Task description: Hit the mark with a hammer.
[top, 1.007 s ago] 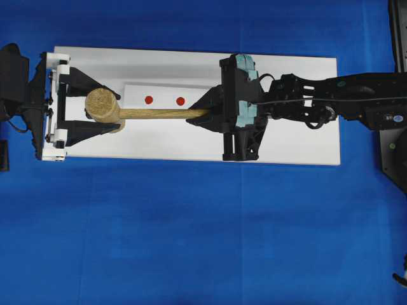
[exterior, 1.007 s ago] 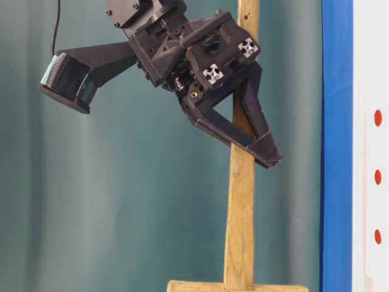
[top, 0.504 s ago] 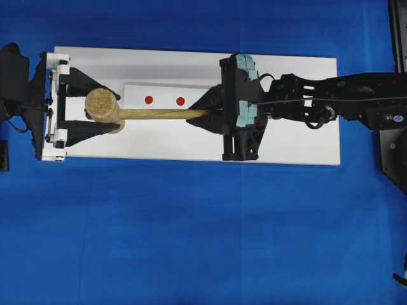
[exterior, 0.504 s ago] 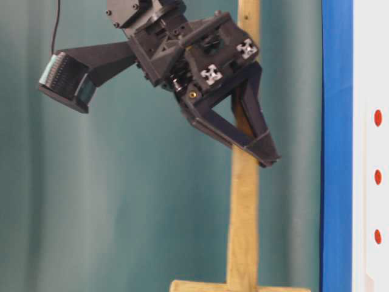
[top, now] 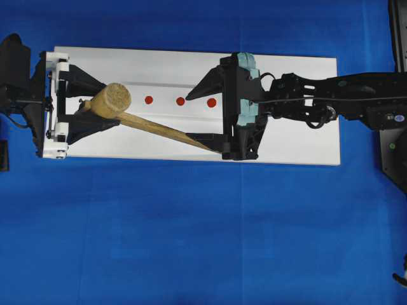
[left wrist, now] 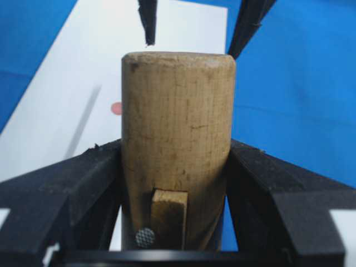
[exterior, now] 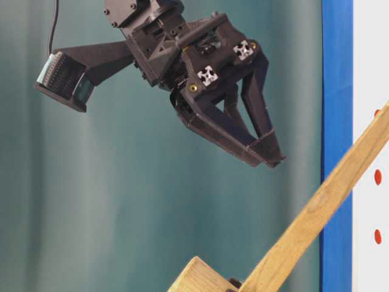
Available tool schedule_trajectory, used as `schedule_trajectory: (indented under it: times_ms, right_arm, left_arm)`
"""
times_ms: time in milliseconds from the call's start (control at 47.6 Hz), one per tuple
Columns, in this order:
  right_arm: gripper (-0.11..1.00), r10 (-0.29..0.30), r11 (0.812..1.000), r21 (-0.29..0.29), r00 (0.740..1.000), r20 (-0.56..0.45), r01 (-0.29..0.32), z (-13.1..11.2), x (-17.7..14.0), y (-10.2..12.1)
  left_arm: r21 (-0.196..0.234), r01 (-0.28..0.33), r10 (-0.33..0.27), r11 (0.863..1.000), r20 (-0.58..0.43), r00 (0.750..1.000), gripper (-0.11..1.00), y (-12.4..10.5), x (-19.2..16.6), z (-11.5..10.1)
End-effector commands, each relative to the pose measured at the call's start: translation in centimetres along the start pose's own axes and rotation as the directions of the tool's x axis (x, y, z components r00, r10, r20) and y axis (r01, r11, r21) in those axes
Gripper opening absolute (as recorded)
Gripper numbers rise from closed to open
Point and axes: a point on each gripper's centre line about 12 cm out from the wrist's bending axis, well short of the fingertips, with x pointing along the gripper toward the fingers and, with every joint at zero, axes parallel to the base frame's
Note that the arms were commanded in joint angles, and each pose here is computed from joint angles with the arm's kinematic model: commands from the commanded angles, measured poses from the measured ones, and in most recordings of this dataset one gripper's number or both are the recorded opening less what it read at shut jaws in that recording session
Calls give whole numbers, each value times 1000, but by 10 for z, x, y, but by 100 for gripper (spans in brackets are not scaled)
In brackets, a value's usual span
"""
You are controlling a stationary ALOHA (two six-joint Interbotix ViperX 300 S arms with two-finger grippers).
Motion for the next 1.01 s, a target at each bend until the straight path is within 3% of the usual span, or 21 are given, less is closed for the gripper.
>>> schedule_trajectory:
  times_ms: [0, 84, 147, 168, 294, 357, 546, 609, 672, 986]
  right_arm:
    - [92, -4, 1000, -3, 999, 52, 4, 15, -8, 0]
    - [92, -5, 1000, -6, 998, 56, 5, 16, -9, 0]
    - [92, -9, 1000, -7, 998, 63, 9, 17, -8, -1]
    - [92, -9, 1000, -7, 998, 65, 10, 17, -8, -1]
    - [92, -13, 1000, -10, 997, 74, 13, 19, -9, -1]
    - [92, -12, 1000, -10, 997, 73, 13, 19, -9, -1]
    - [92, -12, 1000, -7, 997, 73, 13, 19, -9, -1]
    - [92, -13, 1000, -7, 997, 74, 13, 19, -9, -1]
    - [92, -13, 1000, -5, 997, 73, 13, 19, -8, -1]
    - [91, -3, 1000, 3, 999, 54, 3, 13, -2, 4]
  left_arm:
    - [-68, 4, 0, 998, 49, 999, 49, -1, 0, 15]
    - [-196, 4, 4, 981, 39, 999, 49, 0, 0, 14]
    - [-289, -6, 12, 957, 17, 1000, 49, 2, 0, 11]
    - [-342, -16, 18, 939, 4, 1000, 49, 3, 0, 9]
    - [-518, -56, 35, 853, -51, 998, 49, 7, 0, 4]
    - [-600, -71, 37, 797, -69, 997, 49, 7, -1, 1]
    - [-751, -99, 42, 653, -95, 995, 49, 8, -1, -2]
    - [-773, -100, 41, 626, -95, 995, 49, 8, -1, -2]
    - [-781, -96, 41, 617, -90, 995, 49, 8, -1, -1]
    - [-789, -95, 65, 607, -70, 995, 49, 15, 0, 4]
